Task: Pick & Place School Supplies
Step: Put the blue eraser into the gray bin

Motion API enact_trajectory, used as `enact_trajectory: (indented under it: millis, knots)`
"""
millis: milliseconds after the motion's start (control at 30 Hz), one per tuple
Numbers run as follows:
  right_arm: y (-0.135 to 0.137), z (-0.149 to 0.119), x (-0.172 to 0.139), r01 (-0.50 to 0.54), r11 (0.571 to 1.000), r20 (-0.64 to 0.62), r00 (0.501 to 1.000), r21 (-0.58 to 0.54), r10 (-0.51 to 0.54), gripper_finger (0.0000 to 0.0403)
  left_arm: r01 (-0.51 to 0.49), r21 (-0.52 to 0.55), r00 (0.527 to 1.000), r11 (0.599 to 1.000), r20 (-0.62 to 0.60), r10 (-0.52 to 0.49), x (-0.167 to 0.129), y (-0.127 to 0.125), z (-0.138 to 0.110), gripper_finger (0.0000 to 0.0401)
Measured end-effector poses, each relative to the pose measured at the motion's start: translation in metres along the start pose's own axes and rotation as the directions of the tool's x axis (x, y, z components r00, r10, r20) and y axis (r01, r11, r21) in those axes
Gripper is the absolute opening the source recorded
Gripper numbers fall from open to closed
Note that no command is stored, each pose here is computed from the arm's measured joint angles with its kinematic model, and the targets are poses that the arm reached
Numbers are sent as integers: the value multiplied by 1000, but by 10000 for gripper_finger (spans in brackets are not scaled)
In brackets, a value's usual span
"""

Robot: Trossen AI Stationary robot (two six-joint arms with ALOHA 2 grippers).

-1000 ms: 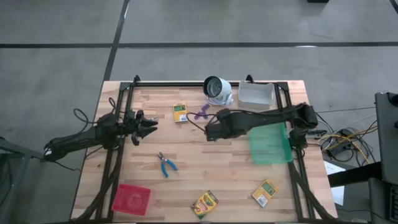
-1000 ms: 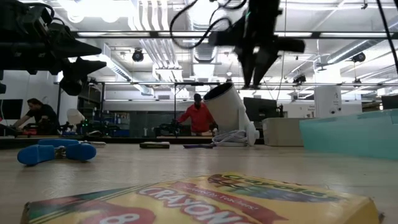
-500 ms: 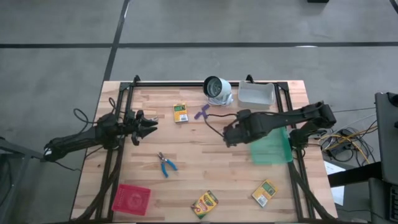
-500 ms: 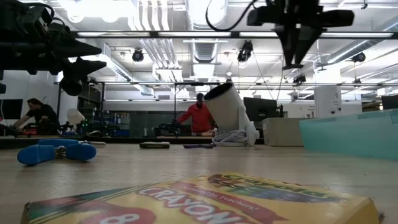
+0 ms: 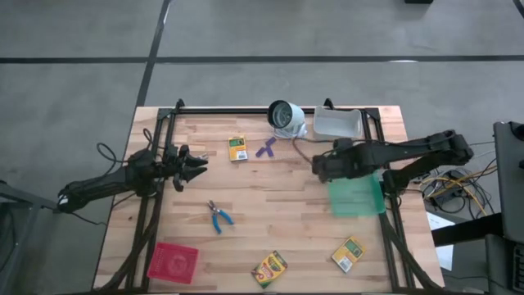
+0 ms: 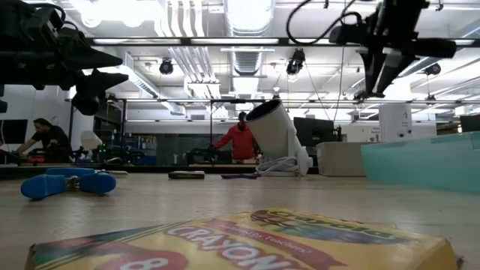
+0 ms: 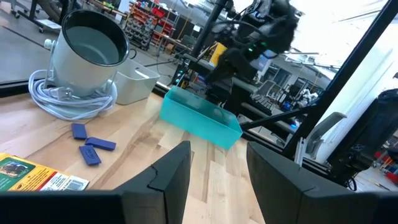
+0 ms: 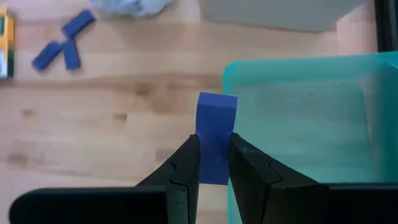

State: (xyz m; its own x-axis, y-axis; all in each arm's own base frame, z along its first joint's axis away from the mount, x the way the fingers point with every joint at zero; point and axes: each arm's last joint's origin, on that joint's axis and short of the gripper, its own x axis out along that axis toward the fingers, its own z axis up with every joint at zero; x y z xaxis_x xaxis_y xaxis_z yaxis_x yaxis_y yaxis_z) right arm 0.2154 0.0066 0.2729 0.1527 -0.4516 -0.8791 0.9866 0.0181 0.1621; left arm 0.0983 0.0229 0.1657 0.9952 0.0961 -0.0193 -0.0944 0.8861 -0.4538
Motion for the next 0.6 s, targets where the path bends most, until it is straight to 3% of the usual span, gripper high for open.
enact_trajectory:
  millis: [200,600]
  knots:
    - [-21,27,16,-65,997,33,997,48,63,68,0,0,1000,1000,0,0,0,0,0,163]
    - [-32,97,55,-36,993,76,997,114,28,68,0,0,1000,1000,0,0,0,0,0,163]
